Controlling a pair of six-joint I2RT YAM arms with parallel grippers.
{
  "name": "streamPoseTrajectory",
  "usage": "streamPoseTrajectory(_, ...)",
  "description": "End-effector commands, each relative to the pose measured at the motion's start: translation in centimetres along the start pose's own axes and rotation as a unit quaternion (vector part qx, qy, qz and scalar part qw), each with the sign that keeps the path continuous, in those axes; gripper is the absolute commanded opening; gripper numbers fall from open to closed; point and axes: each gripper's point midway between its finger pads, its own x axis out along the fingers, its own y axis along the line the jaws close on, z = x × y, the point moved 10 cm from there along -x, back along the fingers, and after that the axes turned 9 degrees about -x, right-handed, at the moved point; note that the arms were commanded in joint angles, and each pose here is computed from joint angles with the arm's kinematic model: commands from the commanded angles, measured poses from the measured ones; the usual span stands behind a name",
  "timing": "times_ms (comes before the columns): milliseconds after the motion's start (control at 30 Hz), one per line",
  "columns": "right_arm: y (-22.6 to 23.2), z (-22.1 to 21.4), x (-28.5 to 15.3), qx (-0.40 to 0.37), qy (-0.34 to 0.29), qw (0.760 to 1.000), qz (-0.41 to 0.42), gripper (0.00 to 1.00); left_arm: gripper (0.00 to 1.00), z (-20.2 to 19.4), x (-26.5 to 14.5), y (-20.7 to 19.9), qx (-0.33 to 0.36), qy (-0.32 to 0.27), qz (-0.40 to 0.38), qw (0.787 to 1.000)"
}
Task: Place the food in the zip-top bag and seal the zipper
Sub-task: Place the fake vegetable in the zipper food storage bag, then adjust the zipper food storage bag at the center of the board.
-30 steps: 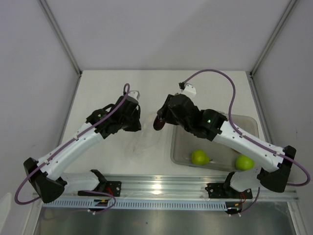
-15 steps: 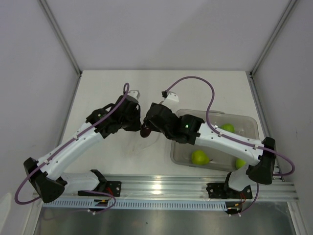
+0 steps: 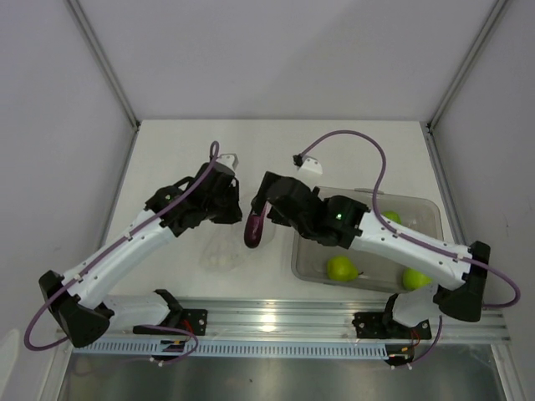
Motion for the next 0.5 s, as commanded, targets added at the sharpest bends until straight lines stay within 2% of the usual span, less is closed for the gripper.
streamPoseTrajectory(0,-2.0,3.0,-2.3,0.027,-0.031,0.999,0.005,0.94,0.01,0.7,-0.9,-0.6,0.004,-0.027,-0.05,0.998)
streamPoseTrajectory(133,-4.5,5.3,-3.7,0.024,-0.039,0.999,0.011,0.91,0.01,1.0,-1.7,-1.0,0.007,-0.023,-0.072,0.997)
streamPoseTrajectory(233,-5.7,4.7,-2.5,0.014,-0.012,0.999,0.027,0.83,0.01,1.2,-2.4,-1.2,0.004,-0.031,-0.086,0.996)
streamPoseTrajectory(300,-5.7,4.6,-2.1,0.014,-0.009,0.999,0.052,0.83,0.01,1.3,-2.8,-1.3,0.002,-0.03,-0.095,0.995)
streamPoseTrajectory(467,-6.0,2.7,-1.3,0.002,0.015,0.998,0.068,0.72,0.01,1.6,-3.6,-1.5,0.001,-0.033,-0.105,0.994)
